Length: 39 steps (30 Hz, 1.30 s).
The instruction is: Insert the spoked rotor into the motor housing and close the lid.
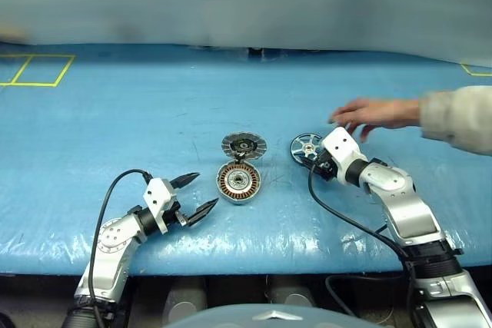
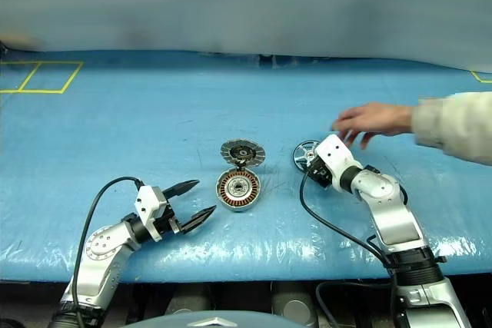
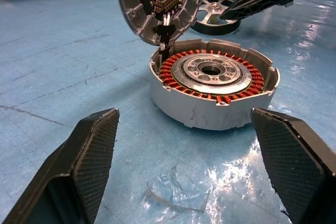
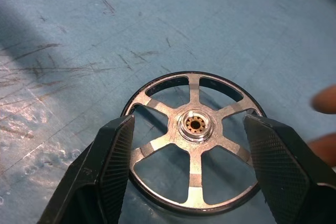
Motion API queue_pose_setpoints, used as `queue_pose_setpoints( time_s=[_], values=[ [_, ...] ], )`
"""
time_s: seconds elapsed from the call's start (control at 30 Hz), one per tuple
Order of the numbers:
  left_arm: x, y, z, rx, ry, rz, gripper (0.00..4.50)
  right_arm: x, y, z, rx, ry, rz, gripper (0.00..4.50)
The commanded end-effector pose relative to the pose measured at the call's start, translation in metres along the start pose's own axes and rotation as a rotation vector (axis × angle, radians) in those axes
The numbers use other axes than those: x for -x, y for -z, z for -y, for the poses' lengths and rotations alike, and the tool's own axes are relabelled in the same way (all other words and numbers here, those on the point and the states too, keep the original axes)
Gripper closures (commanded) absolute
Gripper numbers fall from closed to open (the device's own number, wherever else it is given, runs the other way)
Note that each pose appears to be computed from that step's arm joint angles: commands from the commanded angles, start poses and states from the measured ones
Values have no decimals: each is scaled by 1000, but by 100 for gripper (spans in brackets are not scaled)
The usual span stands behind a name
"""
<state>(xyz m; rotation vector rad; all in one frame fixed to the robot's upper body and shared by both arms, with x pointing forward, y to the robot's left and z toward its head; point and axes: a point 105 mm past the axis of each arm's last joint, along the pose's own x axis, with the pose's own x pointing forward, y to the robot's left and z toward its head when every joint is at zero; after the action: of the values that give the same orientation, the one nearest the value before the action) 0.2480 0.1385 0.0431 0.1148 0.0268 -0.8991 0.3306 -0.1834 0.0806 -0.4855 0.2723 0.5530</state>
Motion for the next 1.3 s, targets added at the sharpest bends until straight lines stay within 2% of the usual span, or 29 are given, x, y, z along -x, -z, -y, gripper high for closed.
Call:
queue_pose_setpoints(
  time_s=[0.03,0.73,0.9,1.13,1.3],
  values=[
    [0,-4,0,-24,-4,19,24,2,-14,6,13,24,49,105],
    [2,-4,-2,-32,-16,18,24,0,-21,-1,-9,-8,89,105],
    [2,-4,-3,-34,-21,17,24,-1,-37,-5,-39,-49,164,105],
    [2,-5,-3,-36,-27,19,24,-6,-41,-4,-33,-63,175,105],
    [4,-4,-3,-35,-32,16,24,-14,-54,-14,-21,-133,218,105]
  ],
)
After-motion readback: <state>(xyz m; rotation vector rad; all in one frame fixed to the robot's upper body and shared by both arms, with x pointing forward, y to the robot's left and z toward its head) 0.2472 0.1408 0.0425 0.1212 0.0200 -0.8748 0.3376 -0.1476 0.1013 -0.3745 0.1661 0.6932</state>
